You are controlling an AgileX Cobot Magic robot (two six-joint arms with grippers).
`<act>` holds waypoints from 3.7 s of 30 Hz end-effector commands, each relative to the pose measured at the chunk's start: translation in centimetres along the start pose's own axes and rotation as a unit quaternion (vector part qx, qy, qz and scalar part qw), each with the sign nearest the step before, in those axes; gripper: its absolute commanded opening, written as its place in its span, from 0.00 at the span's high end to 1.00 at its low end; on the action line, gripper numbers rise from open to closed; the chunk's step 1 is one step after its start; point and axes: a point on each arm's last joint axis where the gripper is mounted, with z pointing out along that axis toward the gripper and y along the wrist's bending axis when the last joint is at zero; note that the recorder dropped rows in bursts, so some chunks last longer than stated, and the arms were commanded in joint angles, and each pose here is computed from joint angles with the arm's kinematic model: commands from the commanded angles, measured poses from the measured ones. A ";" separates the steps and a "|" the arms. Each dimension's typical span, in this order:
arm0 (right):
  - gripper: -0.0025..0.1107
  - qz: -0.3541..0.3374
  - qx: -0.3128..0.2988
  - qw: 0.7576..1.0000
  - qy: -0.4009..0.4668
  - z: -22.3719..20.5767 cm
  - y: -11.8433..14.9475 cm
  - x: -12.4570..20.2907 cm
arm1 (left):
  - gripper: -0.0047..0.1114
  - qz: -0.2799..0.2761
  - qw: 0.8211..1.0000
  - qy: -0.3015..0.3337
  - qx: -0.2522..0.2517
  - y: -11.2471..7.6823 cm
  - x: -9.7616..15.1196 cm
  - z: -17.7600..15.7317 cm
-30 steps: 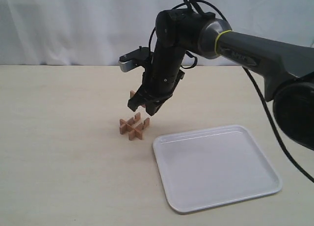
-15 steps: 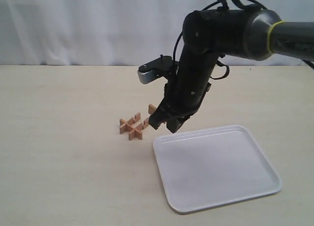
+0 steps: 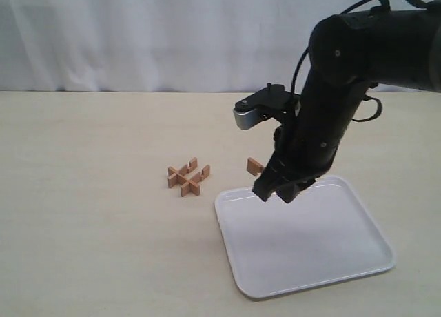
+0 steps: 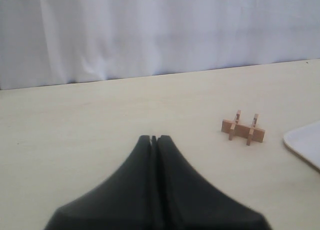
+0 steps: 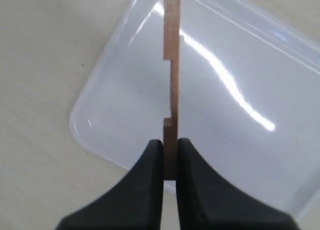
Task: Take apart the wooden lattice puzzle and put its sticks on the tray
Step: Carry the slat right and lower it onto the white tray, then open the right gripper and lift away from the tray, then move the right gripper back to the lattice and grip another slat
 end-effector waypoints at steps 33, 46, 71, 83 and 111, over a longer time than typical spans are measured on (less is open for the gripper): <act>0.94 0.201 0.045 0.978 -0.027 10.5 -9.4 8.4 | 0.96 -0.002 1.000 -0.004 0.001 0.0 0.0 0.0; 0.80 0.211 0.045 0.976 -0.026 11.3 -9.5 8.4 | 0.96 -0.002 1.000 -0.004 0.001 0.0 0.0 0.0; 0.52 0.228 -0.043 0.956 -0.178 1.4 -7.4 5.8 | 0.96 -0.002 1.000 -0.004 0.001 0.0 0.0 0.0; 0.59 0.116 -0.051 0.966 -0.227 -1.2 -4.4 1.5 | 0.96 -0.002 1.000 -0.004 0.001 0.0 0.0 0.0; 0.82 0.012 -0.016 0.997 -0.071 3.4 1.6 -8.4 | 0.96 -0.002 1.000 -0.004 0.001 0.0 0.0 0.0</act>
